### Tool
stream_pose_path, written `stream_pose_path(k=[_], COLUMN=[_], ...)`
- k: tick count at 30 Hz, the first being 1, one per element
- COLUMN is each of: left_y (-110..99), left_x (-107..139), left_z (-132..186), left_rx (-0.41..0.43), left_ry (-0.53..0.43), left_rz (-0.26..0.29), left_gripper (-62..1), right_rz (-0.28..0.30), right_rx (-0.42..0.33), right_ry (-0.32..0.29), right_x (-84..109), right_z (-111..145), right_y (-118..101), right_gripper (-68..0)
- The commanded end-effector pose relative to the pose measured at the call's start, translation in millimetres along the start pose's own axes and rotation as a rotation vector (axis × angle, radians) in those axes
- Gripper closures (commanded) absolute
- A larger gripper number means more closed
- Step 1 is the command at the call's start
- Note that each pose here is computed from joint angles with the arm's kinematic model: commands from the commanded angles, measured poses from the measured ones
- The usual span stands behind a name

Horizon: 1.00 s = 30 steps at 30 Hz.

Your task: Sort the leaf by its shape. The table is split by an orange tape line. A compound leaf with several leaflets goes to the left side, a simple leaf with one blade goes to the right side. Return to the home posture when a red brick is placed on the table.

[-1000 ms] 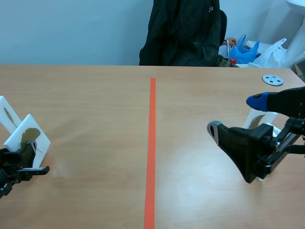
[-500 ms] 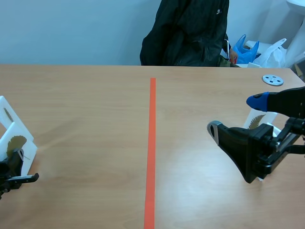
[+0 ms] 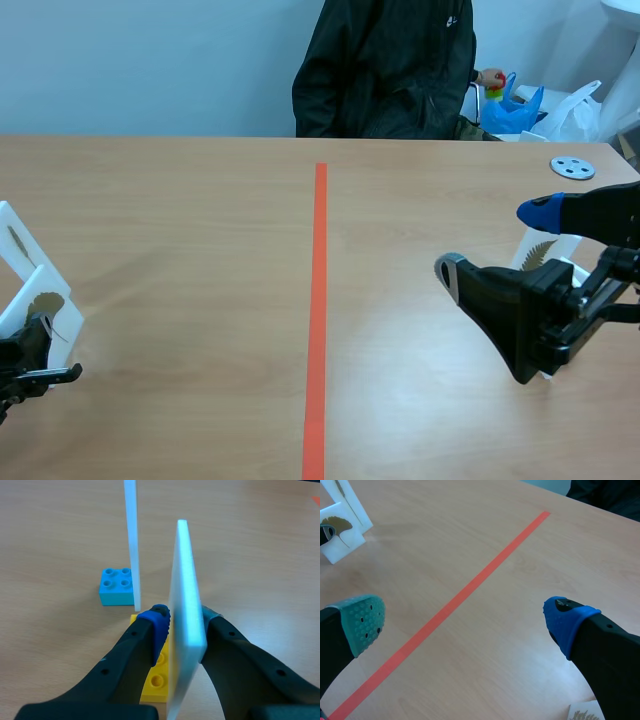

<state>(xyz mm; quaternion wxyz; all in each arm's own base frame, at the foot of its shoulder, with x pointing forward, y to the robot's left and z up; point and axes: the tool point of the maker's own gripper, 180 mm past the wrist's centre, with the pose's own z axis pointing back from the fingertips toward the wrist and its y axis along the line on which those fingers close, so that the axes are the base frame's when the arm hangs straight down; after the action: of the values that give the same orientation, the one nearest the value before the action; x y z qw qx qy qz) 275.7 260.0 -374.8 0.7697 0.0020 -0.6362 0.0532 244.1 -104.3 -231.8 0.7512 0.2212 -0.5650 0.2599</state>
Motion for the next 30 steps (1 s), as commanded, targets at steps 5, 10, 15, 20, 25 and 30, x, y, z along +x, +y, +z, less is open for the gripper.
stream_pose_path(k=[5, 10, 15, 20, 25, 30], left_y=[1, 1, 8, 12, -1, -34], left_x=[11, 16, 31, 62, 101, 133], left_z=[-3, -3, 2, 11, 29, 53], left_rx=[-0.004, -0.007, 0.015, 0.016, -0.063, -0.202], left_ry=[-0.037, -0.057, -0.103, -0.179, -0.258, -0.308], left_rz=[0.0, 0.001, 0.072, 0.076, 0.063, 0.061], left_gripper=[-12.3, -26.8, -39.2, -39.2, -39.2, -43.8], right_rz=[0.013, 0.013, 0.013, 0.013, 0.013, 0.013], right_rx=[0.0, 0.0, 0.0, 0.0, 0.0, 0.0], right_ry=[-0.035, -0.035, -0.034, -0.034, -0.034, -0.034], right_x=[9.5, 9.5, 9.3, 9.3, 9.3, 9.3], right_z=[0, 0, 0, 0, 0, 0], right_y=[-3, -3, -3, -3, -3, -3], right_gripper=[-67.9, -67.9, -67.9, -67.9, -67.9, -67.9])
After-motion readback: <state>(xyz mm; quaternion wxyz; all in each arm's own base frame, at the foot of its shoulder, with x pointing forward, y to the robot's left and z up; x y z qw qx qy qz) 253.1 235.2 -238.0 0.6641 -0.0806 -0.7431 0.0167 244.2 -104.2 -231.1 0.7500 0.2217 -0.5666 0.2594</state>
